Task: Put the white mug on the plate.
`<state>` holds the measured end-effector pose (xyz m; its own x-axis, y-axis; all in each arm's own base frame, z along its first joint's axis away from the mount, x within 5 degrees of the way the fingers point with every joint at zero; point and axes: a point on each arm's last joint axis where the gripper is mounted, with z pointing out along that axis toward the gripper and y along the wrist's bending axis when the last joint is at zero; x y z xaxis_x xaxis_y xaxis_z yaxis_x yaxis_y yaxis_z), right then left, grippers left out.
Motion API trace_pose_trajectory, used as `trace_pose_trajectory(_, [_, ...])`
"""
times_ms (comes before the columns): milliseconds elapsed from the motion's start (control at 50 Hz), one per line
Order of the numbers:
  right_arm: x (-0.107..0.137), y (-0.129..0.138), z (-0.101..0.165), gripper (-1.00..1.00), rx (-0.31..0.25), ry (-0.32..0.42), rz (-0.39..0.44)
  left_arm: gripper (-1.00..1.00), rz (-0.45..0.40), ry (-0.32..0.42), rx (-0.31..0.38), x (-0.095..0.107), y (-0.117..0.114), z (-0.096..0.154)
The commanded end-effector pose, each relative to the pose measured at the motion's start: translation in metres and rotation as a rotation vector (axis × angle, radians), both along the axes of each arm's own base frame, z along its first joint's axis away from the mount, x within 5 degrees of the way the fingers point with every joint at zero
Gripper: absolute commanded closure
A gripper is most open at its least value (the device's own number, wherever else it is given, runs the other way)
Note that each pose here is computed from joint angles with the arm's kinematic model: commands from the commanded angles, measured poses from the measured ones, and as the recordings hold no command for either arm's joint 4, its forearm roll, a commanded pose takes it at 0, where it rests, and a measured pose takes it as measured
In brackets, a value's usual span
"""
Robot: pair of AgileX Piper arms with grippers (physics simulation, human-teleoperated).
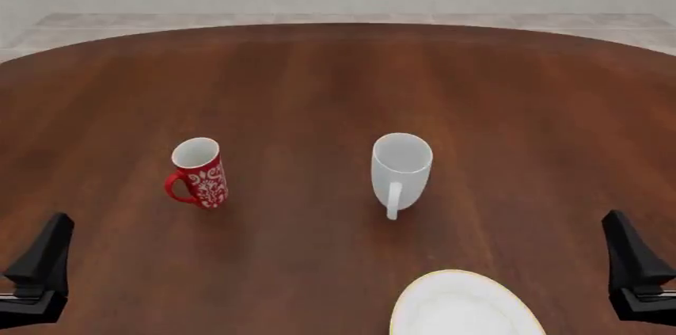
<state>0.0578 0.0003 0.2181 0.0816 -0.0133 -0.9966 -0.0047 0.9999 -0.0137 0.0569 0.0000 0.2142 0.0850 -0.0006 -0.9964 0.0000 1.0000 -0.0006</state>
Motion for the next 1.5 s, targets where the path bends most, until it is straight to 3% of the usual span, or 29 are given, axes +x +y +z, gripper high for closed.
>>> trace_pose_trajectory(20, [0.003,0.001,0.035,-1.0,-0.004,0.013,0.016,-1.0,0.0,0.0,0.0,0.0,0.0,0.0])
trace_pose_trajectory(40, [0.003,0.001,0.035,-1.0,-0.004,0.013,0.016,-1.0,0.0,0.0,0.0,0.0,0.0,0.0])
trace_pose_trajectory(60, [0.012,0.002,0.043,-1.0,-0.006,0.07,0.034,-1.0,0.0,-0.006,0.007,-0.001,0.0,0.001])
trace_pose_trajectory(320, [0.033,0.01,0.066,-1.0,0.003,0.196,0.102,-1.0,0.0,-0.003,0.004,-0.001,0.0,0.001])
trace_pose_trajectory(420, [0.04,0.013,0.077,-1.0,-0.006,0.225,0.134,-1.0,0.0,-0.005,0.006,-0.001,0.0,0.001])
trace_pose_trajectory(480, [0.043,0.016,0.091,-1.0,-0.05,0.221,0.159,-1.0,0.0,0.0,0.001,-0.001,0.0,0.001])
trace_pose_trajectory(680, [0.065,0.029,0.126,-1.0,-0.036,0.274,0.227,-1.0,-0.001,-0.002,0.003,-0.001,0.0,0.001])
trace_pose_trajectory(780, [0.094,0.044,0.118,-1.0,0.052,0.417,0.263,-1.0,-0.001,-0.003,0.004,-0.001,0.0,0.001])
trace_pose_trajectory(860, [0.108,0.048,0.116,-1.0,0.017,0.451,0.262,-1.0,-0.001,-0.001,0.002,-0.001,0.0,0.001])
trace_pose_trajectory(940, [0.123,0.055,0.108,-1.0,0.021,0.529,0.266,-1.0,-0.001,0.0,0.001,-0.001,0.0,0.001])
trace_pose_trajectory(1000, [0.126,0.057,0.109,-1.0,0.028,0.547,0.267,-1.0,-0.001,-0.001,0.002,-0.001,0.0,0.001])
trace_pose_trajectory(1020, [0.131,0.062,0.105,-1.0,-0.007,0.586,0.287,-1.0,-0.001,-0.003,0.004,-0.001,0.0,0.001])
trace_pose_trajectory(1120, [0.137,0.07,0.1,-1.0,-0.03,0.658,0.305,-1.0,-0.001,-0.002,0.003,-0.001,0.0,0.001])
trace_pose_trajectory(1340, [0.152,0.095,0.102,-1.0,-0.03,0.782,0.357,-1.0,-0.001,0.0,0.001,-0.001,0.0,0.001])
trace_pose_trajectory(1440, [0.158,0.108,0.094,-1.0,0.014,0.858,0.359,-1.0,-0.001,-0.001,0.002,0.0,0.0,0.0])
trace_pose_trajectory(1500, [0.162,0.111,0.095,-1.0,0.032,0.859,0.355,-1.0,-0.001,-0.002,0.003,-0.001,0.0,0.001])
